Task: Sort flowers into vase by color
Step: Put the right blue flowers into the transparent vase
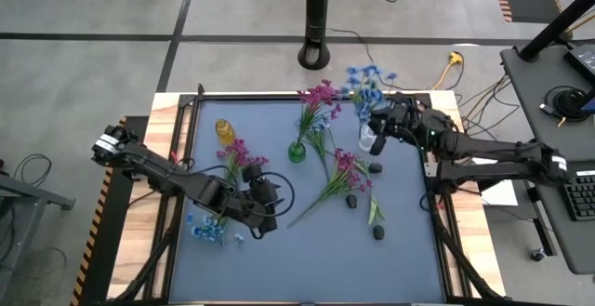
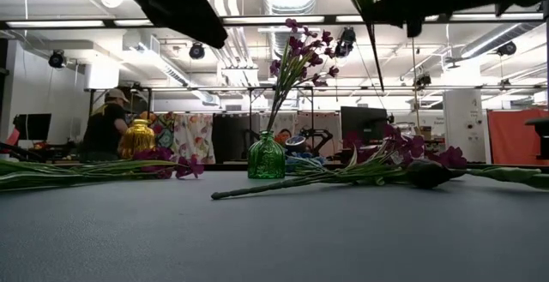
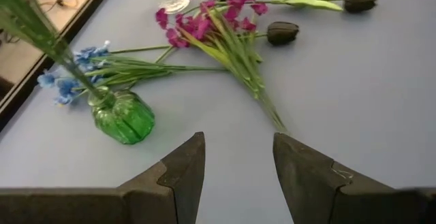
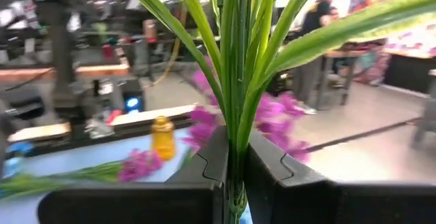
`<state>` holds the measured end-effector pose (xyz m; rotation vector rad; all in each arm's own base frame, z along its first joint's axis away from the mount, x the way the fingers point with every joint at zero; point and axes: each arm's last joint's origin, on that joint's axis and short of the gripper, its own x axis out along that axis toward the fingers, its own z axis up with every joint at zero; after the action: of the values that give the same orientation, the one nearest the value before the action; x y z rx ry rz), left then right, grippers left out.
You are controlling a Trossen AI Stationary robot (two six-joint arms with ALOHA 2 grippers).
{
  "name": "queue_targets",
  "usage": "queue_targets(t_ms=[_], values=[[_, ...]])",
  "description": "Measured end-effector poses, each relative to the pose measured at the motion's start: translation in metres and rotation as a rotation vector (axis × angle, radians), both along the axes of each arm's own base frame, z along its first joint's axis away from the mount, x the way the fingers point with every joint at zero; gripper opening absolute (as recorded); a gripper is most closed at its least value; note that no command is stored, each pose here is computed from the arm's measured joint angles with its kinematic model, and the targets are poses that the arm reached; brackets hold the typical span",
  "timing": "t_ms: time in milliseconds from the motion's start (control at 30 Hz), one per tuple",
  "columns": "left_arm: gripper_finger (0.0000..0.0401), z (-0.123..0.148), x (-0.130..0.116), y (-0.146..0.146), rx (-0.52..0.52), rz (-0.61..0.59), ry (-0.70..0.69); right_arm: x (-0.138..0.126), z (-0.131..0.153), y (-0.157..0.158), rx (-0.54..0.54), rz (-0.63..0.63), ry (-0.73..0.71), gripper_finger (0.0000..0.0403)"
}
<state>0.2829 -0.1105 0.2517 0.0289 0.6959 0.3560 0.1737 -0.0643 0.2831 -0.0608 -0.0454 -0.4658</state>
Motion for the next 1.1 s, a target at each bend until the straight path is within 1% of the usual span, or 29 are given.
queue_targets(t_ms=[100,200,400,467,533,600,833,1100], values=[[0.0157,-0.002,-0.002,0.001,-0.011,0.021,0.016,-0.010,-0.007,-0.006,0.002,-0.050,-0.019,0.0022],[0.0157,-0.004,-0.004,0.002,-0.023,0.045,0.031,-0.020,-0.015,-0.007,0.003,-0.075,-0.031,0.0022],[0.0157,-0.005,-0.006,0.003,-0.027,0.064,0.051,-0.040,-0.029,-0.006,-0.031,-0.122,-0.126,0.0022],[0.0157,-0.005,-0.006,0.003,-0.027,0.065,0.052,-0.044,-0.035,-0.008,-0.012,-0.171,-0.135,0.0022],[0.0157,-0.005,-0.006,0.003,-0.027,0.064,0.052,-0.047,-0.043,-0.011,0.009,-0.230,-0.122,0.0022],[0.0157,-0.005,-0.006,0.003,-0.027,0.065,0.053,-0.049,-0.050,-0.013,0.019,-0.262,-0.106,0.0022],[0.0157,-0.005,-0.006,0.003,-0.030,0.076,0.046,-0.051,-0.060,-0.015,0.026,-0.283,-0.085,0.0022],[0.0157,-0.005,-0.006,0.003,-0.034,0.082,0.043,-0.051,-0.061,-0.016,-0.008,-0.301,-0.062,0.0022]])
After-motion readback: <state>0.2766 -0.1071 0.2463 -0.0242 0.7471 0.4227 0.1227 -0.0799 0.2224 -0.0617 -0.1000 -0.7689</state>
